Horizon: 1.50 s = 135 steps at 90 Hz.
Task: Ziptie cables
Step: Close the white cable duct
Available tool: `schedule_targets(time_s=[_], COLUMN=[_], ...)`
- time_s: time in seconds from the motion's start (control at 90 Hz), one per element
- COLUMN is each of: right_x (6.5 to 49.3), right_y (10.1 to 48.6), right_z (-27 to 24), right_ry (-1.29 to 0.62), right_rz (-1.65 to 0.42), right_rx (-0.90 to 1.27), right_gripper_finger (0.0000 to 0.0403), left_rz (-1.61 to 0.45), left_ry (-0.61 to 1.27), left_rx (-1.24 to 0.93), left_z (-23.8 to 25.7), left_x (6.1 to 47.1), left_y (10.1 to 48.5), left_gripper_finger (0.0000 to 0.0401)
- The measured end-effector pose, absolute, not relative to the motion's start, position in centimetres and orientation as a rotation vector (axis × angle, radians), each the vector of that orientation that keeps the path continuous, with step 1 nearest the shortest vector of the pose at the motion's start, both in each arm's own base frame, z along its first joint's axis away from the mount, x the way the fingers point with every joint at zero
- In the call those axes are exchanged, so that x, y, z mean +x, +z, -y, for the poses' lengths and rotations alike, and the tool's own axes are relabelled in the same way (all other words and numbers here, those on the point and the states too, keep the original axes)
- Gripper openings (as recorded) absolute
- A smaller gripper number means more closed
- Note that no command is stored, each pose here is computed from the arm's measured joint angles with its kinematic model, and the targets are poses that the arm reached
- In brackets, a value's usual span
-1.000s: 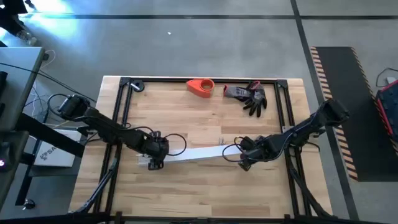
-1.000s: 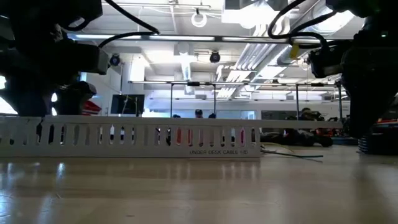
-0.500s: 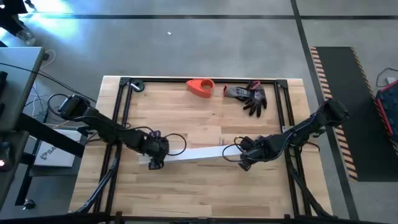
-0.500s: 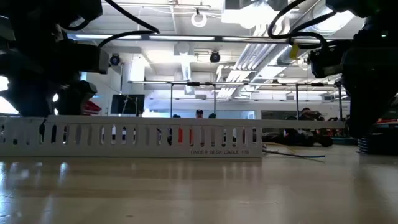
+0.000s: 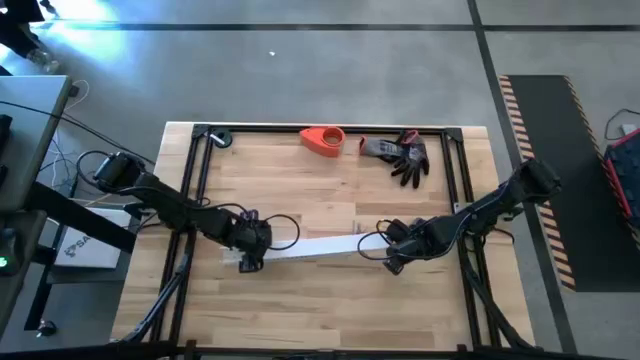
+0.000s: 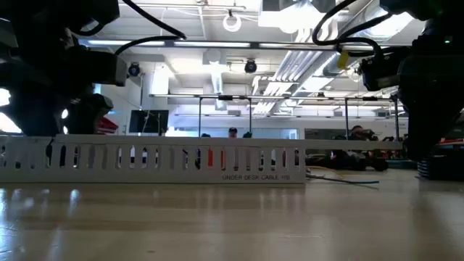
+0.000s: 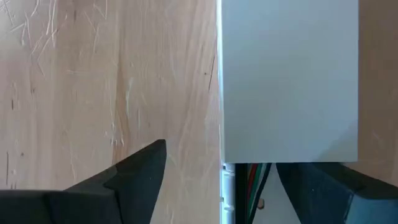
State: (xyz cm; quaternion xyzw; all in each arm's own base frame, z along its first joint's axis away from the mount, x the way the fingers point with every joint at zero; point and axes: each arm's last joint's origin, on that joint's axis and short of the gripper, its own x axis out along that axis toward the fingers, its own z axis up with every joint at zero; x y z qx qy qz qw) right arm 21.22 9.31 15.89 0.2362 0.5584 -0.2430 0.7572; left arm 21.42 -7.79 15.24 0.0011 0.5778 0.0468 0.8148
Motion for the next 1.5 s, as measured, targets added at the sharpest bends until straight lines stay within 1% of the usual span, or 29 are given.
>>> schedule_targets(time_s=[0.344, 0.478, 0.733, 1.089, 1.278, 1.5], right_x=[21.22, 21.61, 21.62, 22.18, 22.13, 22.1], right_y=[15.89, 15.93, 15.93, 16.11, 16.05, 16.02], right_z=[-9.31, -8.93, -8.99, -9.18, -8.83, -8.94], right_ry=[-0.529, -0.549, -0.543, -0.525, -0.539, -0.513], right_rz=[-1.216, -1.161, -1.163, -1.097, -1.118, -1.144], right_rx=[0.514, 0.492, 0.497, 0.515, 0.521, 0.534], right_gripper_finger=[0.0138, 0.0138, 0.0138, 0.0138, 0.0138, 0.0138], left_rz=[-1.233, -1.232, -1.228, -1.219, -1.201, -1.2], left_ry=[0.101, 0.101, 0.103, 0.102, 0.098, 0.099], left_rx=[0.0, 0.001, 0.0, -0.005, -0.011, -0.012], left_z=[7.79, 7.8, 7.81, 7.83, 7.9, 7.9], left_x=[21.42, 21.42, 21.45, 21.54, 21.7, 21.71], left_y=[15.24, 15.24, 15.25, 15.28, 15.34, 15.34], left_gripper_finger=[0.028, 0.028, 0.028, 0.028, 0.028, 0.028])
